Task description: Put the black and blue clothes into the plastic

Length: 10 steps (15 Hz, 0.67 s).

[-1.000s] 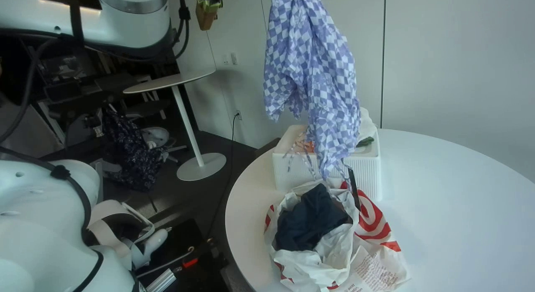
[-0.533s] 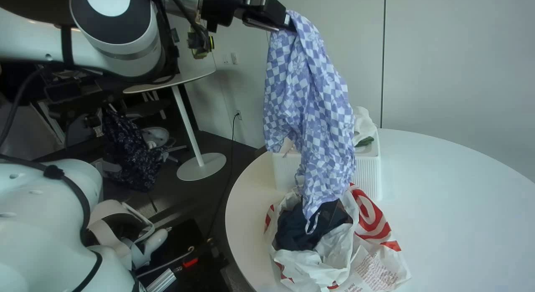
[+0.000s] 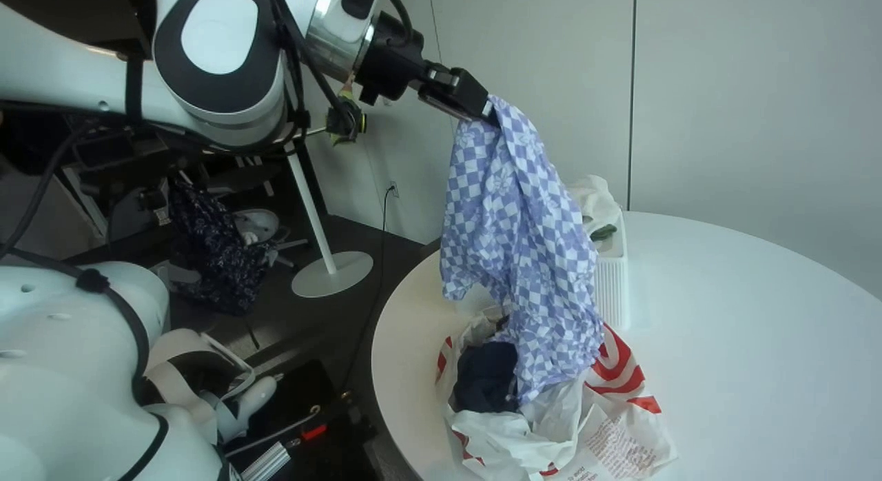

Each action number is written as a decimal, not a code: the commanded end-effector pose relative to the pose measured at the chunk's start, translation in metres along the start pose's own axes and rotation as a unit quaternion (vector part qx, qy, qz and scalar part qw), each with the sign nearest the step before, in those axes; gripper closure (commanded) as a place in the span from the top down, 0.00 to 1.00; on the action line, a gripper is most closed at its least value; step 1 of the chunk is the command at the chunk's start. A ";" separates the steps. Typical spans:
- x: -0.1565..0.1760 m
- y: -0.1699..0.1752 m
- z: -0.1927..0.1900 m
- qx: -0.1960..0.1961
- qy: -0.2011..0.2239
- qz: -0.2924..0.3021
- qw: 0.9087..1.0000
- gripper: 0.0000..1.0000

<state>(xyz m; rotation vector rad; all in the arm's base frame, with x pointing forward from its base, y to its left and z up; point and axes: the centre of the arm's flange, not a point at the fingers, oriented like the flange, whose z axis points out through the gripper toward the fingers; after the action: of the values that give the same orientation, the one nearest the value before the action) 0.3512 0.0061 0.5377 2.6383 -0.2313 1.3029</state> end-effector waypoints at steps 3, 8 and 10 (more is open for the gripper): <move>-0.028 -0.012 0.047 0.011 -0.067 -0.024 0.997 0.01; -0.063 -0.025 0.069 0.037 -0.156 -0.061 0.985 0.01; -0.072 -0.037 0.075 0.058 -0.171 -0.075 0.981 0.01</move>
<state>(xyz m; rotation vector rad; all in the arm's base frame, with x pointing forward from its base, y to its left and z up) 0.3814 0.0171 0.4449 2.8387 -0.0979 0.8700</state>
